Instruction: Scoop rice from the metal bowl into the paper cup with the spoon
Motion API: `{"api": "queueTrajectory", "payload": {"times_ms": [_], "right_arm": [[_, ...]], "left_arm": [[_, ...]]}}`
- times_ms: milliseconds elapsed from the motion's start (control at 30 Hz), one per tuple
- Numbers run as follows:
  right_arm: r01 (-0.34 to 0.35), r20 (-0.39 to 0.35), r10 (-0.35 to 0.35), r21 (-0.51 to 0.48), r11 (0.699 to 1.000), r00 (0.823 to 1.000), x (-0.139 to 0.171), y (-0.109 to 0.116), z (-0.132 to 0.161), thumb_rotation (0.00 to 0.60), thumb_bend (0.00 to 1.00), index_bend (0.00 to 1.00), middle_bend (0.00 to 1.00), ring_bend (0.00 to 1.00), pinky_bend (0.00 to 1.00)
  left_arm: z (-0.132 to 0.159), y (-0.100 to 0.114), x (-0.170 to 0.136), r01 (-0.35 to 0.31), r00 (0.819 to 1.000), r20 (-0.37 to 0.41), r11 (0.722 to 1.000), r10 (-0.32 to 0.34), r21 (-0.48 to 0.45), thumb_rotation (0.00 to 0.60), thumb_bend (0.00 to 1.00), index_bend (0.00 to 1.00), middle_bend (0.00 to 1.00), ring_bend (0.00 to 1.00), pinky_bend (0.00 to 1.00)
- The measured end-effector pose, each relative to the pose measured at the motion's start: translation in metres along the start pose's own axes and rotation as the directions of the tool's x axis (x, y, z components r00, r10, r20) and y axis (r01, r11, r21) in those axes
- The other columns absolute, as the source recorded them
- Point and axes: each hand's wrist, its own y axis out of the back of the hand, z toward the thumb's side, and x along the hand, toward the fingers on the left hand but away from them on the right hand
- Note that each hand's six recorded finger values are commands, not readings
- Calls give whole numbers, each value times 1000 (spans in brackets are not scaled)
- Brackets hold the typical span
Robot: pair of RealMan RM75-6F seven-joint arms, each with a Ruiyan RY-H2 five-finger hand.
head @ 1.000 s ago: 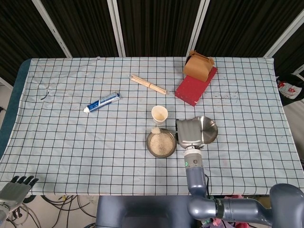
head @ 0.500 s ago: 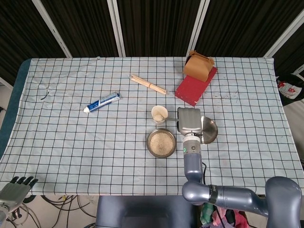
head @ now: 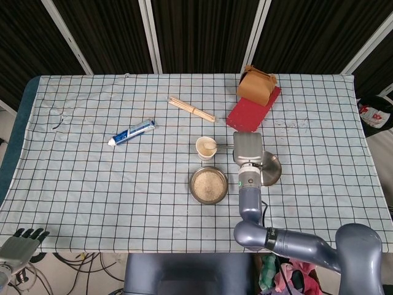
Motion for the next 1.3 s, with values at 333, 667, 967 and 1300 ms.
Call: {"api": "queueTrajectory", "payload": {"times_ms": [333,667,967,1300], "right_arm": [[59,-29,-56,91,994,998,-2,-1,-3,600,467,659,1000,1000,1000],[225,-117,-201,258,939,973,0,6,8,600,469,660,1000,1000,1000],[289,-151,-248,390,874,957,-2,4,8,600,468,659,1000,1000,1000],[420,-287,-309,541,729,907,5,2,15,600,472,659,1000,1000,1000]], "left_arm": [[0,0,0,3,1000,2,1000,-3,0,600,61,0,0,0,0],[0,0,0,3,1000,1,1000,-3,-4,600,61,0,0,0,0],[0,1,-1,4,1000,3,1000,-4,-6,600,61,0,0,0,0],[0,1,-1,9,1000,5,1000,-9,-14,600,62,0,0,0,0]]}}
